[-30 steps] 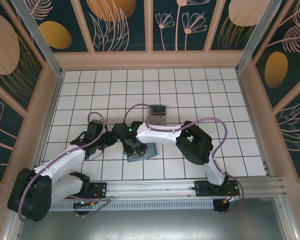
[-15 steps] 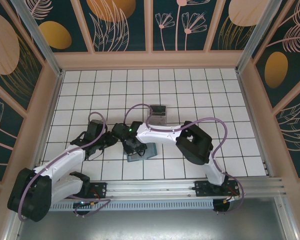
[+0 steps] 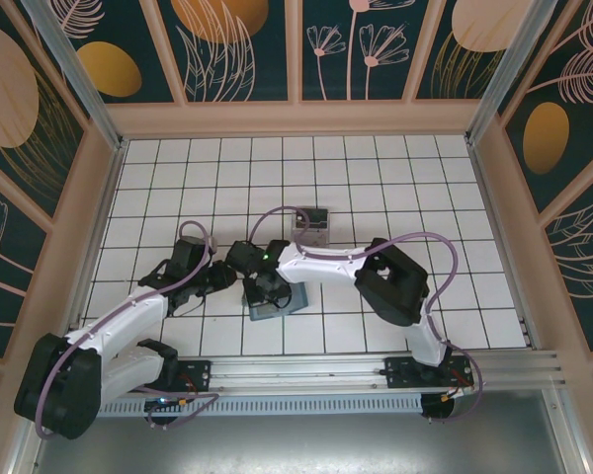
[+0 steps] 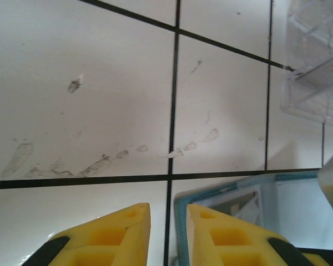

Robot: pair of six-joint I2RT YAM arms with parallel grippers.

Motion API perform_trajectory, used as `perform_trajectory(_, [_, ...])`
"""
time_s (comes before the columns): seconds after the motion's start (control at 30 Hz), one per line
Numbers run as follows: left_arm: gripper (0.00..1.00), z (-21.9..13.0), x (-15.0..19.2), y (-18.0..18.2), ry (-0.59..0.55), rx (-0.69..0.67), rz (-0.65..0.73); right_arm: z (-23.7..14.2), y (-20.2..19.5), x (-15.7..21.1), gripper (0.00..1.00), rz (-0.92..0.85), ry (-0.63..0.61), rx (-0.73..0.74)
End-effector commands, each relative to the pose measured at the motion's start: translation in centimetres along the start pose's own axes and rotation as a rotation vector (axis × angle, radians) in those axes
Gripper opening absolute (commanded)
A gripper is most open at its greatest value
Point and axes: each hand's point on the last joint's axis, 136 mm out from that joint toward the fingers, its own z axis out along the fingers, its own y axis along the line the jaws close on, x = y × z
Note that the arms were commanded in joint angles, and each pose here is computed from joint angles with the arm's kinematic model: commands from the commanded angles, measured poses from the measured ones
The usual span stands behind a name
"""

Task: Take the credit cards out of the card holder

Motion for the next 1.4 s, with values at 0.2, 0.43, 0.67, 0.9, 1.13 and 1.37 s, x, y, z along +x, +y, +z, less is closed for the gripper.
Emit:
perform_trajectory(0.2, [0.23, -1.1, -0.8, -3.2, -0.002, 0.131, 0.016, -3.4, 1.1, -1.4, 0.03, 0.116, -0.085, -0.252])
perform_trajectory(0.43, [0.22, 0.0, 0.5, -4.7, 0.051, 0.144, 0.049, -4.2, -0.1, -1.2, 0.04, 0.142, -0.113, -0.34])
perform_trajectory(0.67, [0.2, 1.8, 2.6, -5.1, 0.135, 0.122, 0.075, -4.3, -1.0, -0.7, 0.04, 0.188, -0.136, -0.44])
perform_trajectory(0.9, [0.19, 3.0, 4.3, -6.6, 0.218, 0.141, 0.114, -4.5, -1.3, -0.6, 0.06, 0.19, -0.142, -0.459])
perform_trajectory(1.13, [0.18, 3.8, 5.2, -7.1, 0.267, 0.137, 0.137, -4.8, -1.5, -0.8, 0.11, 0.187, -0.15, -0.445])
perform_trajectory(1.37, [0.18, 3.9, 5.2, -7.6, 0.277, 0.141, 0.143, -6.3, -3.8, -1.7, 0.24, 0.193, -0.202, -0.343])
